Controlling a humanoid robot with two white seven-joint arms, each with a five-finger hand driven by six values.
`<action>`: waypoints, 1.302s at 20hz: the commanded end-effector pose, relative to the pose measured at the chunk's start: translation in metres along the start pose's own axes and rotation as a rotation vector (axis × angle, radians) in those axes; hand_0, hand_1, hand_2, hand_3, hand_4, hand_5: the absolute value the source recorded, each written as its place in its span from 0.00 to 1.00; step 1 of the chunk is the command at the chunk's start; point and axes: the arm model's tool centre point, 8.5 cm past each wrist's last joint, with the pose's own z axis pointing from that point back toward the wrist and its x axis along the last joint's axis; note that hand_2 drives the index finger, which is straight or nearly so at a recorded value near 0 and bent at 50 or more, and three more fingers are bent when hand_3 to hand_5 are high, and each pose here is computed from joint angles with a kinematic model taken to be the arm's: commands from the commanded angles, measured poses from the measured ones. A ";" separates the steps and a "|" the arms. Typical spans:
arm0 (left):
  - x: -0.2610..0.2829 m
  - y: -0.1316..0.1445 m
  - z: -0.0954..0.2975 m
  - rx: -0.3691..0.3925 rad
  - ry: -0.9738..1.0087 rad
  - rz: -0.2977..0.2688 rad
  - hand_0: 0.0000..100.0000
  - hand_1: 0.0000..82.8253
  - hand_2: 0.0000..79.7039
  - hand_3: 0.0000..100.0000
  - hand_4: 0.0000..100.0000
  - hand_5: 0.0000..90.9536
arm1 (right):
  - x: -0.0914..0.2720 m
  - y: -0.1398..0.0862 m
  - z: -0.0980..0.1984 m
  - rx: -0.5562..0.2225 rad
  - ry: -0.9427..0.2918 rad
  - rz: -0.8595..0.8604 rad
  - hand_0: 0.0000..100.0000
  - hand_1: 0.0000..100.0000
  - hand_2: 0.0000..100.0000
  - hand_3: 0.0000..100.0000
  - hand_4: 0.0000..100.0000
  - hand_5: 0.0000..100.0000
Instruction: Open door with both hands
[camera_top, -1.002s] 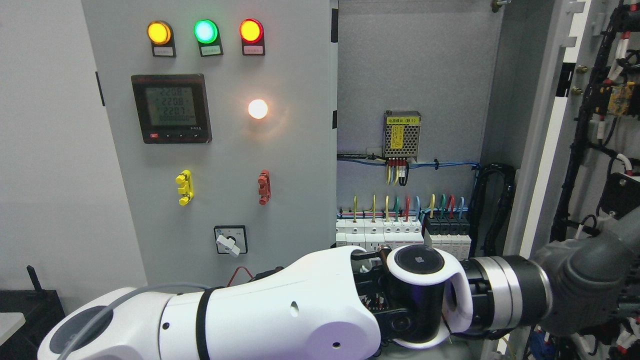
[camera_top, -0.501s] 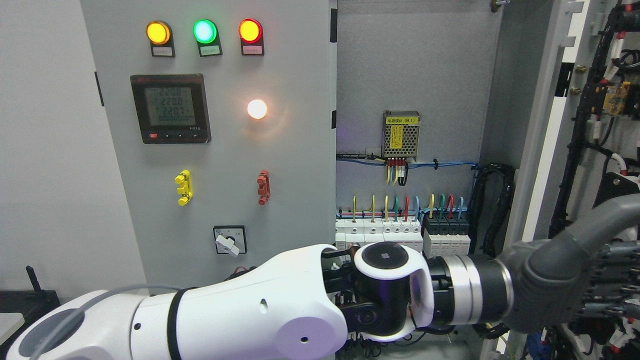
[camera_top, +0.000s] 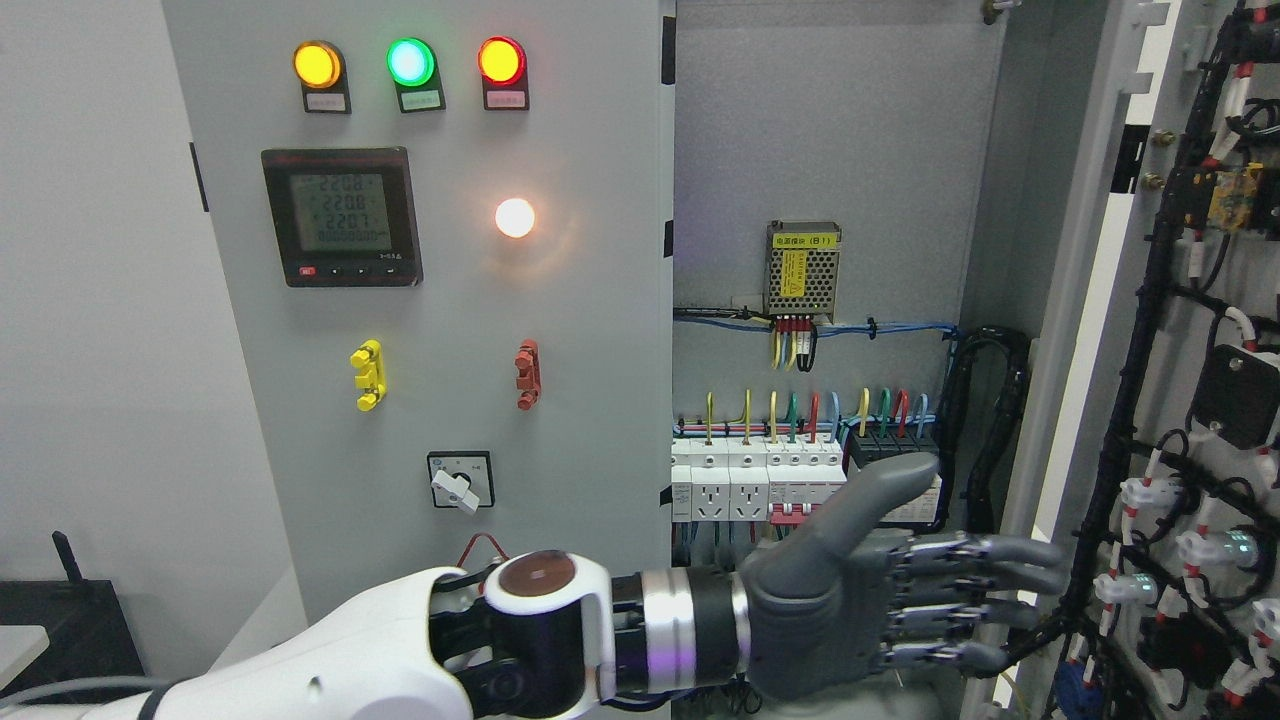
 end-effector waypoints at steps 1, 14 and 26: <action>-0.020 0.008 0.166 0.251 0.038 -0.048 0.00 0.00 0.00 0.00 0.03 0.00 | 0.000 0.000 0.000 0.005 0.000 -0.015 0.11 0.00 0.00 0.00 0.00 0.00; -0.152 -0.011 0.331 0.620 0.277 0.117 0.00 0.00 0.00 0.00 0.03 0.00 | 0.000 0.000 0.000 0.005 0.000 -0.015 0.11 0.00 0.00 0.00 0.00 0.00; -0.328 -0.112 0.443 0.952 0.542 0.375 0.00 0.00 0.00 0.00 0.03 0.00 | 0.000 0.000 0.000 0.005 0.000 -0.015 0.11 0.00 0.00 0.00 0.00 0.00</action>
